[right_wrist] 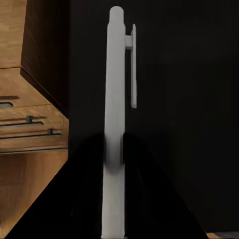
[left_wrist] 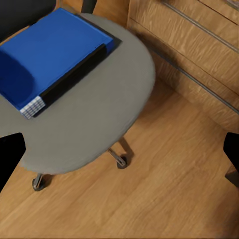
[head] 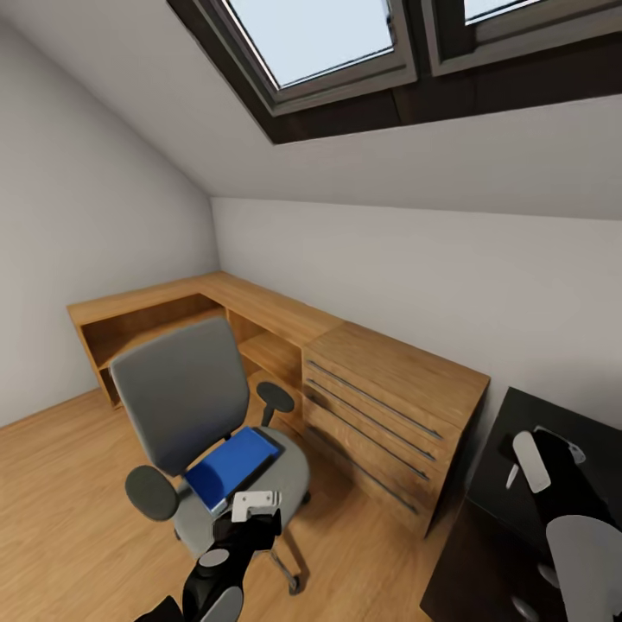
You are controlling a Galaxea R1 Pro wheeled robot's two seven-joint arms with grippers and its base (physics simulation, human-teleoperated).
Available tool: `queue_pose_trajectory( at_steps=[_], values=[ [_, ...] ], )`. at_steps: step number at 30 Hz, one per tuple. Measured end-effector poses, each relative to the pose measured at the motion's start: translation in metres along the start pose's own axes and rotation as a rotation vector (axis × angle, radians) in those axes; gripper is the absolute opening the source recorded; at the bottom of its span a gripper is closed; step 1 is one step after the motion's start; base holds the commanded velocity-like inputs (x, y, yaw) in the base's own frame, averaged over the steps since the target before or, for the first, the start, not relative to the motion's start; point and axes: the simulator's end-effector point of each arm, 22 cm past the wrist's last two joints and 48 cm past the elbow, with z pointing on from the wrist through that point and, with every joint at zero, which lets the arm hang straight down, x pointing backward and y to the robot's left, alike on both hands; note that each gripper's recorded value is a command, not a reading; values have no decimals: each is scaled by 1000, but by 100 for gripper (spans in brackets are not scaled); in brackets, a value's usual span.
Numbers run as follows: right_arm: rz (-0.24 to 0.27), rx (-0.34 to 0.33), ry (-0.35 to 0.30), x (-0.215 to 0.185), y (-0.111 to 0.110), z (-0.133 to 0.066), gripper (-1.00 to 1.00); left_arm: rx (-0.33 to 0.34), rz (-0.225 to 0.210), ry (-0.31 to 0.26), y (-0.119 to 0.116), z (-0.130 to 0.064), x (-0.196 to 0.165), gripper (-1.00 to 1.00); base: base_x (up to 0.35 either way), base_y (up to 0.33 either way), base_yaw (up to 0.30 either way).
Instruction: In the bedroom, organize the workspace by keeping the computer under the desk, ensuring the monitor is on the desk, placing the keyboard on the desk next to the monitor, placing the mouse on the desk next to the keyboard, moving the folder from the swivel chair onto the desk next to the mouse, stacking the notebook on top of the folder with the pen on top of the notebook, and positioning the swivel chair next to the desk.
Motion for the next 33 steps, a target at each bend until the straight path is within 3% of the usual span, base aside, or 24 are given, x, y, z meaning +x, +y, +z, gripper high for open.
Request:
queue_pose_trajectory(
  at_steps=[7, 14, 20, 33],
  values=[
    [3, -21, -10, 3, 3, 6, -100, 10, 14, 5, -6, -1, 4, 100, 215, -63, 0],
    [-19, 41, 76, 27, -42, 32, -100, 33, 10, -8, -16, -6, -2, 100, 17, -6, 0],
    [-18, 69, 108, 28, -56, 38, -100, 46, 4, -20, -21, -10, -7, 100, 1, 0, 0],
    [-16, 79, 105, 35, -62, 53, -100, 53, -2, -33, -23, -1, -2, 100, 0, 0, 0]
  ],
)
